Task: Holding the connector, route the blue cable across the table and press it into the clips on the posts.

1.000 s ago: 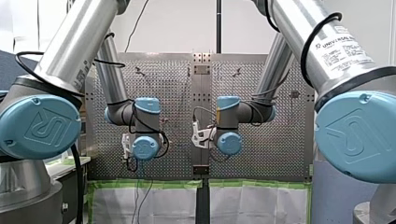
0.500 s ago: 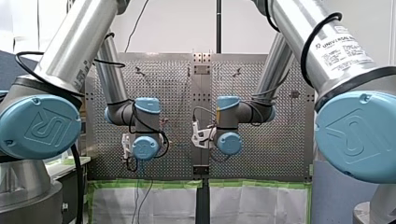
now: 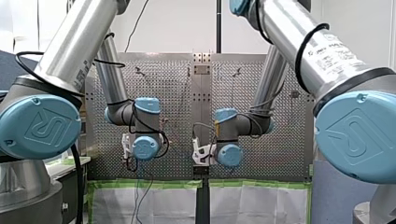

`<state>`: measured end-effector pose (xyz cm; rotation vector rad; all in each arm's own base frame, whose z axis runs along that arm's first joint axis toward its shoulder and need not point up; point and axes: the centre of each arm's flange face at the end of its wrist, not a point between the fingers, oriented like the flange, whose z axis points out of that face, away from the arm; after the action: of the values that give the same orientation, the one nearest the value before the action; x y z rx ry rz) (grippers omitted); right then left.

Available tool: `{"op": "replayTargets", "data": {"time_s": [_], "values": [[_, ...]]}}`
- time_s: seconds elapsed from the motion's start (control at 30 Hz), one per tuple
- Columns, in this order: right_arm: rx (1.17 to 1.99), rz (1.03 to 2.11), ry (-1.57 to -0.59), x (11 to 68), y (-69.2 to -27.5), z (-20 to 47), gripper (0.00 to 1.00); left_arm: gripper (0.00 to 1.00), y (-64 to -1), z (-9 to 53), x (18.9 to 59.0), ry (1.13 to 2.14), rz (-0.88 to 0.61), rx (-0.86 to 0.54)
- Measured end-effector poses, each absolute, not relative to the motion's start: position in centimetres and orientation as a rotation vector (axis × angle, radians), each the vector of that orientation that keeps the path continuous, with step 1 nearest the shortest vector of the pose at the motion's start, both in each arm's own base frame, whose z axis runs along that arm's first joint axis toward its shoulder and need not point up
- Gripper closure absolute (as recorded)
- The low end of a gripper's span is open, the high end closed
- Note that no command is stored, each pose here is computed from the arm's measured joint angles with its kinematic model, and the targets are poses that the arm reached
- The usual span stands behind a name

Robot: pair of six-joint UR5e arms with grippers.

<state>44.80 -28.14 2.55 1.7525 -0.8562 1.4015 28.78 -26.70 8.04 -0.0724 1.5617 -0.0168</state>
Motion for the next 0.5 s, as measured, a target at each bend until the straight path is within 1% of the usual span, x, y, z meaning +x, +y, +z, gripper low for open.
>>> {"op": "replayTargets", "data": {"time_s": [0.17,0.5], "values": [[1.777,1.379,-0.861,44.5,-27.9,1.2,1.0,1.0,-26.7,8.1,28.8,1.561,-0.017,-0.072],[1.781,1.375,-0.862,44.5,-27.8,1.0,1.0,1.0,-27.3,10.9,29.1,1.547,0.002,-0.047]]}}
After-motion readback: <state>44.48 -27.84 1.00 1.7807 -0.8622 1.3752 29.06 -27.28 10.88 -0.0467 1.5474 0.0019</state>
